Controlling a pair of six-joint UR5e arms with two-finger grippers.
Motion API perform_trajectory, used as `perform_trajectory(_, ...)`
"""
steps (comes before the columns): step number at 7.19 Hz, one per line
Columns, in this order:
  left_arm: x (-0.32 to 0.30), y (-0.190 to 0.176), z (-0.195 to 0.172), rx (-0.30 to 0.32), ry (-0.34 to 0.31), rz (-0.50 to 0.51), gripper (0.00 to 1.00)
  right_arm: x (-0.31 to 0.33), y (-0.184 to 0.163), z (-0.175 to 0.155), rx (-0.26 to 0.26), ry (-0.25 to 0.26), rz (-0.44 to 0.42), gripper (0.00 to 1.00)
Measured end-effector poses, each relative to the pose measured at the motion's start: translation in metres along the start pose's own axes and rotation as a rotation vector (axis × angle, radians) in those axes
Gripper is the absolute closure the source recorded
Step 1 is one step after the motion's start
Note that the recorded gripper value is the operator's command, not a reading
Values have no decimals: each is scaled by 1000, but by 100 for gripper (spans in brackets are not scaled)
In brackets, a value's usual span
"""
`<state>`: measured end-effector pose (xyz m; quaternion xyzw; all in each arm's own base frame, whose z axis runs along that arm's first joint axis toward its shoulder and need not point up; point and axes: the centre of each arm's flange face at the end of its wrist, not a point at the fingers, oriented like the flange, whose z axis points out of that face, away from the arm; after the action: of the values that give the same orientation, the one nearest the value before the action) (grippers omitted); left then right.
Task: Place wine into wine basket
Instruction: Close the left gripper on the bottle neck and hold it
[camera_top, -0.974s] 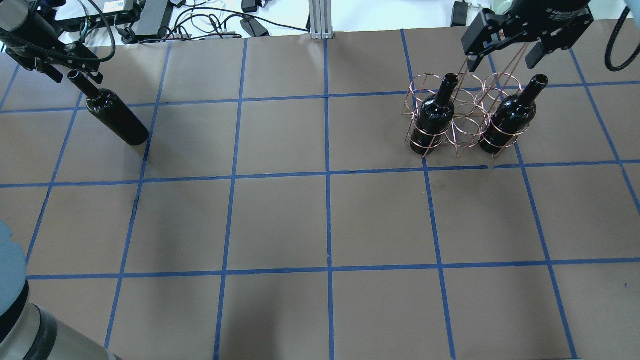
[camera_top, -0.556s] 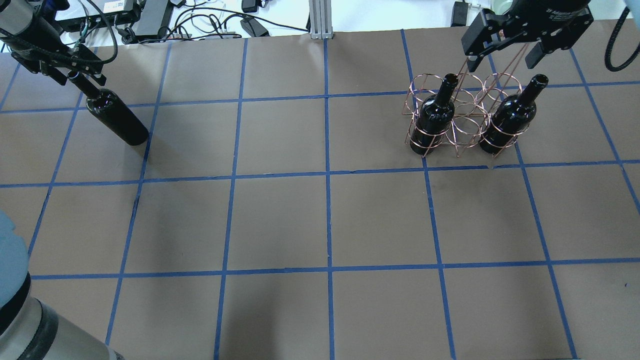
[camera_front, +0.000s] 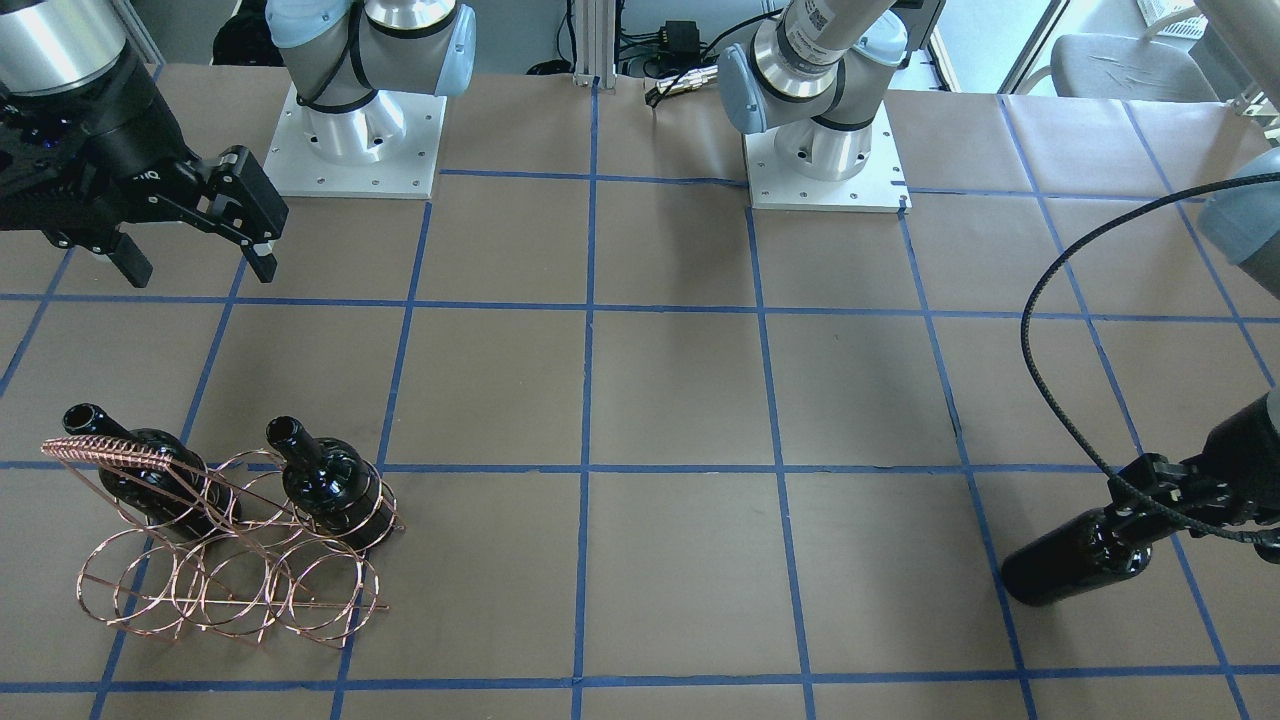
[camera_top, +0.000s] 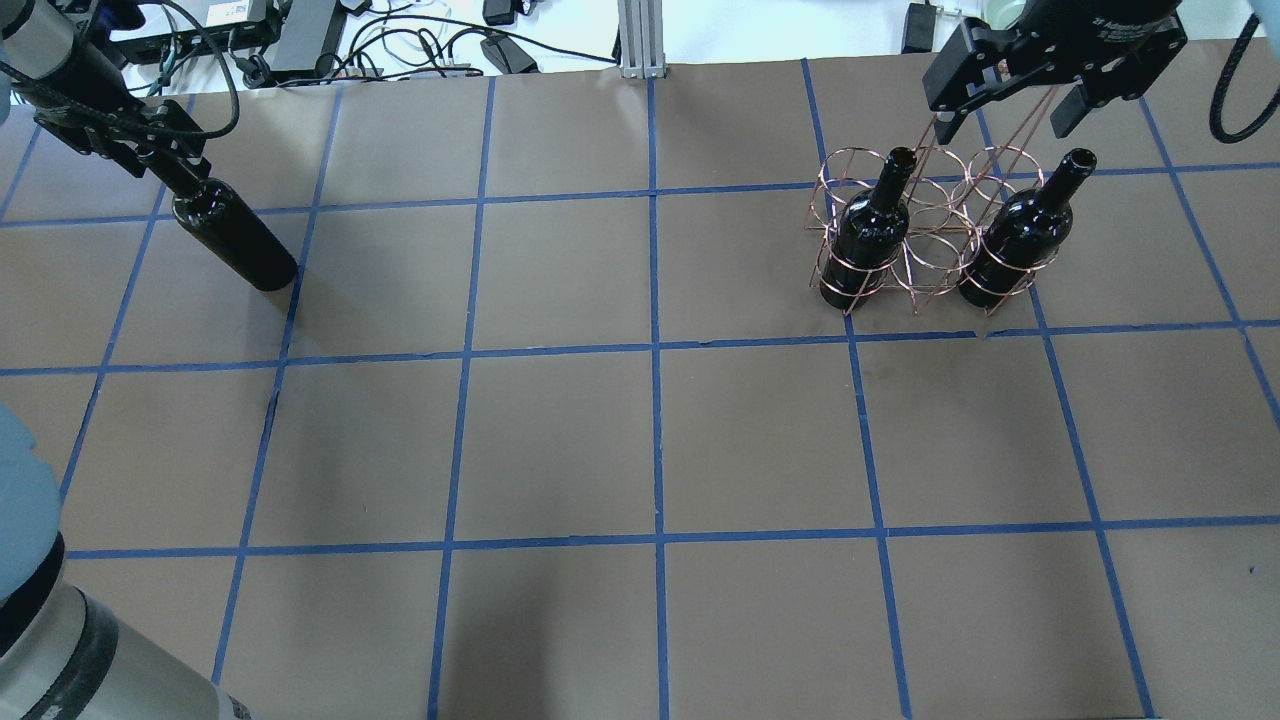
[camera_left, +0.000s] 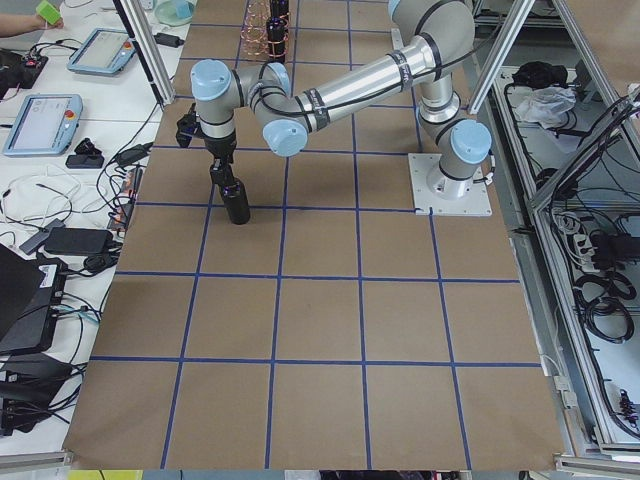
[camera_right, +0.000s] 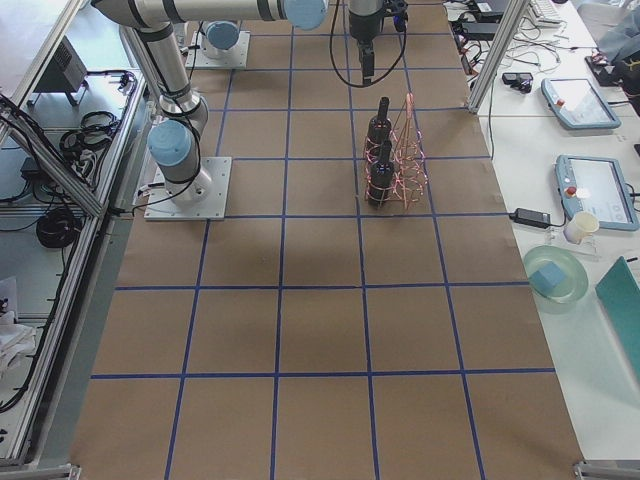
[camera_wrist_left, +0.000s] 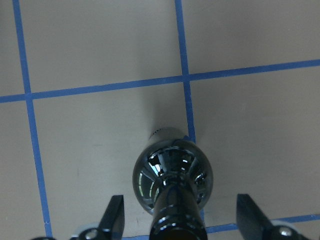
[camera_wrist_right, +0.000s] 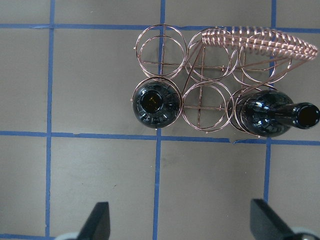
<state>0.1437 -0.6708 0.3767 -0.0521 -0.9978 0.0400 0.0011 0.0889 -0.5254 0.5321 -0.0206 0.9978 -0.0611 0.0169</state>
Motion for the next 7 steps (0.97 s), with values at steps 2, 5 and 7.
perform_trajectory(2,-3,3,1,-23,-8,0,47,0,0,0,1,0,0,0)
perform_trajectory(5,-4,-1,-4,1,-7,0,45,0,0,0,0,0,0,0)
perform_trajectory(7,-4,-3,-7,29,-7,2,60,0,0,0,-1,0,0,0)
